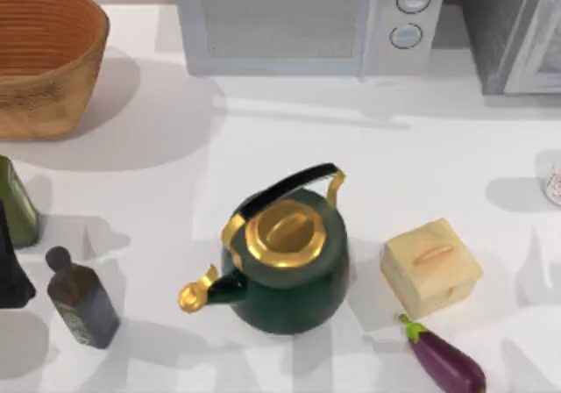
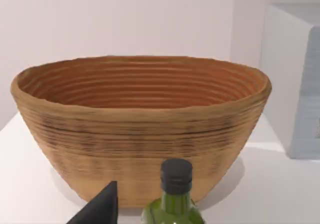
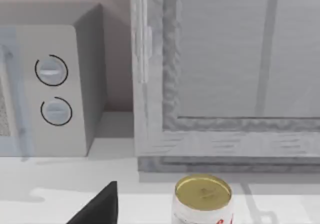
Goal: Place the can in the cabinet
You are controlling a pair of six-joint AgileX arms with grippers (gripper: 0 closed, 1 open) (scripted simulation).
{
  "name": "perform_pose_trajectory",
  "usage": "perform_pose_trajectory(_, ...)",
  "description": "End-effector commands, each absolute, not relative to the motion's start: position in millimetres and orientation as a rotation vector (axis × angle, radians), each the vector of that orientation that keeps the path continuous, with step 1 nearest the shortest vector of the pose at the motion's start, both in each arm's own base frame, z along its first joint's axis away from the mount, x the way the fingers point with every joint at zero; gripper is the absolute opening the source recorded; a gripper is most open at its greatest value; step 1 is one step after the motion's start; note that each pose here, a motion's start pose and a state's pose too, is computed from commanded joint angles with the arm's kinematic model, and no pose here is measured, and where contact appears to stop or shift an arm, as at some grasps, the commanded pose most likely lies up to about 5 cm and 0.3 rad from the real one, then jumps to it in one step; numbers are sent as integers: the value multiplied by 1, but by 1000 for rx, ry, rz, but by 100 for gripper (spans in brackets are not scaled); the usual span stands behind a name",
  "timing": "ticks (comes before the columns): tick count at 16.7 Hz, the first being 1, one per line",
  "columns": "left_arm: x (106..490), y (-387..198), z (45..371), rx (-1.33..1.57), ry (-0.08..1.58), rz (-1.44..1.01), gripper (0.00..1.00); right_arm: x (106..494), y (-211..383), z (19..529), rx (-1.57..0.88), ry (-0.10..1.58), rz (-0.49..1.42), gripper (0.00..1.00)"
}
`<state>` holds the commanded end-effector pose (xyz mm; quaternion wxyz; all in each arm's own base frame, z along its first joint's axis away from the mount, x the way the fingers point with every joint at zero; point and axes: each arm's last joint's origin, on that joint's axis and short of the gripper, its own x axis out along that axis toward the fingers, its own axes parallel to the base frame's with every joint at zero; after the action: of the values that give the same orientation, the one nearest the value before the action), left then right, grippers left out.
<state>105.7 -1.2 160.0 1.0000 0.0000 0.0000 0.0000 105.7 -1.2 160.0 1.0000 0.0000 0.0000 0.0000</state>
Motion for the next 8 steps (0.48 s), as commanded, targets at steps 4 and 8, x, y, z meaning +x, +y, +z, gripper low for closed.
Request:
perform_pose_trajectory(4, 106, -1, 160, 0, 0, 0, 100, 107, 0, 164, 5, -9, 9, 100)
perform_pose_trajectory(8, 106, -1, 160, 0, 0, 0, 100, 118, 6, 182, 22, -47, 40, 100)
